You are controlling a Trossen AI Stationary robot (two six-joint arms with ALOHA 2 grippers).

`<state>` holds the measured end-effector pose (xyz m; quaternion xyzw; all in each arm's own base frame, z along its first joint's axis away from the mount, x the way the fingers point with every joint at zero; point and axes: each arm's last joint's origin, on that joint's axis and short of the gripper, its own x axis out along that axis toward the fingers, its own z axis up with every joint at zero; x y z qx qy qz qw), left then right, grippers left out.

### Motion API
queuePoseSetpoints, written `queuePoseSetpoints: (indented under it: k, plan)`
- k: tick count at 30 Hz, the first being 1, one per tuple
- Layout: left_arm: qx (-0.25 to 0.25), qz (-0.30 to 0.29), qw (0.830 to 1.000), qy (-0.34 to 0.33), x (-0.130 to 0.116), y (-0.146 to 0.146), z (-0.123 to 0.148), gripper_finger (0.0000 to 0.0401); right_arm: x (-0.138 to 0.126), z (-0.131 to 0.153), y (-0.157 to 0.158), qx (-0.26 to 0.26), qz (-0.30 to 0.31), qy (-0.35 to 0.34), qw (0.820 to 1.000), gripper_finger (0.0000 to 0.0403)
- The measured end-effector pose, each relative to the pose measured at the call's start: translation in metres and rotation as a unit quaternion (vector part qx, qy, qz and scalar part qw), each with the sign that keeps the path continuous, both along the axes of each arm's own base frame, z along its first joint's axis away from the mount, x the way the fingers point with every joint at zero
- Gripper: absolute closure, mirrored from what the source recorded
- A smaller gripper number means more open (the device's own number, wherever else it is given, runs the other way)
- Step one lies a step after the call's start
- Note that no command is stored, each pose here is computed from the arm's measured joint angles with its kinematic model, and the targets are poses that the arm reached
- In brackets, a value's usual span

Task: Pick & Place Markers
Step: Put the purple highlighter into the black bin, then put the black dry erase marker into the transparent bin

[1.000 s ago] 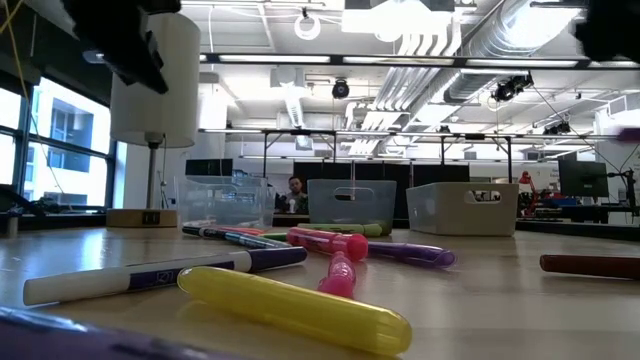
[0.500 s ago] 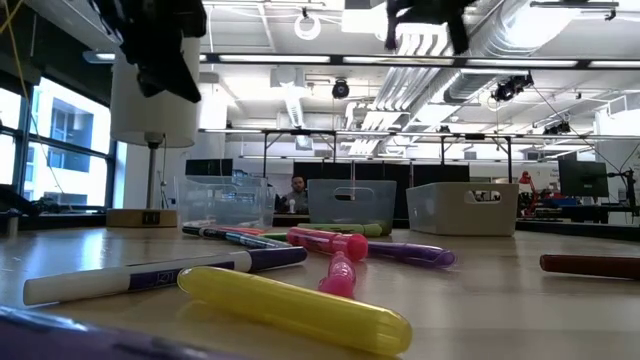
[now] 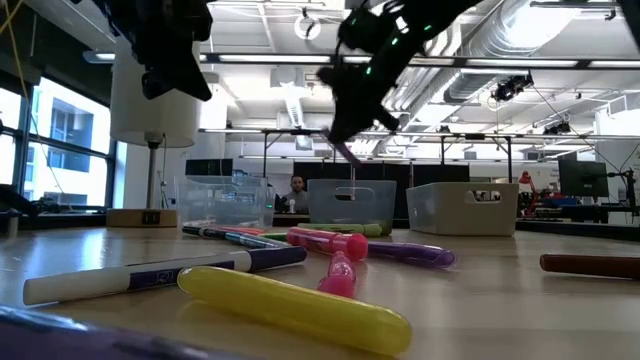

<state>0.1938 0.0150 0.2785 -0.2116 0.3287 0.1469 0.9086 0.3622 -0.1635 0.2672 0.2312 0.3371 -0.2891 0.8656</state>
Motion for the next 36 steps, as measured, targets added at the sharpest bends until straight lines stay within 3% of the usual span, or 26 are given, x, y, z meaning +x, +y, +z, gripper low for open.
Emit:
queuePoseSetpoints:
  k: [5, 9, 14, 20, 26, 32, 36]
  plan:
    - [-0.019, 0.015, 1.0, -0.001, 0.0, 0.0, 0.0, 0.0401, 0.01, -0.034, -0.022, 0.037, -0.021, 0.116, 0.992, 0.0339]
    - [-0.031, 0.014, 0.999, 0.001, -0.001, -0.001, -0.001, 0.0401, 0.008, -0.05, -0.027, 0.069, -0.023, 0.12, 0.99, 0.0335]
    - [-0.03, 0.012, 0.999, 0.002, -0.001, -0.001, -0.001, 0.0401, 0.005, -0.05, -0.026, 0.067, -0.03, 0.122, 0.99, 0.0309]
    - [-0.02, -0.002, 1.0, 0.005, -0.001, -0.001, -0.001, 0.0401, 0.001, -0.036, -0.023, 0.072, -0.036, 0.106, 0.991, 0.0266]
    - [-0.032, -0.025, 0.999, 0.016, -0.002, -0.002, -0.003, 0.0401, -0.014, 0.001, -0.005, 0.054, -0.028, 0.097, 0.993, 0.0253]
    - [-0.037, -0.029, 0.999, 0.024, -0.002, -0.003, -0.004, 0.0401, -0.032, 0.044, 0.042, 0.014, -0.003, 0.099, 0.995, 0.0265]
    - [-0.039, -0.032, 0.998, 0.032, 0.001, -0.003, -0.007, 0.0399, -0.048, 0.052, 0.087, 0.003, 0.045, 0.099, 0.994, 0.0274]
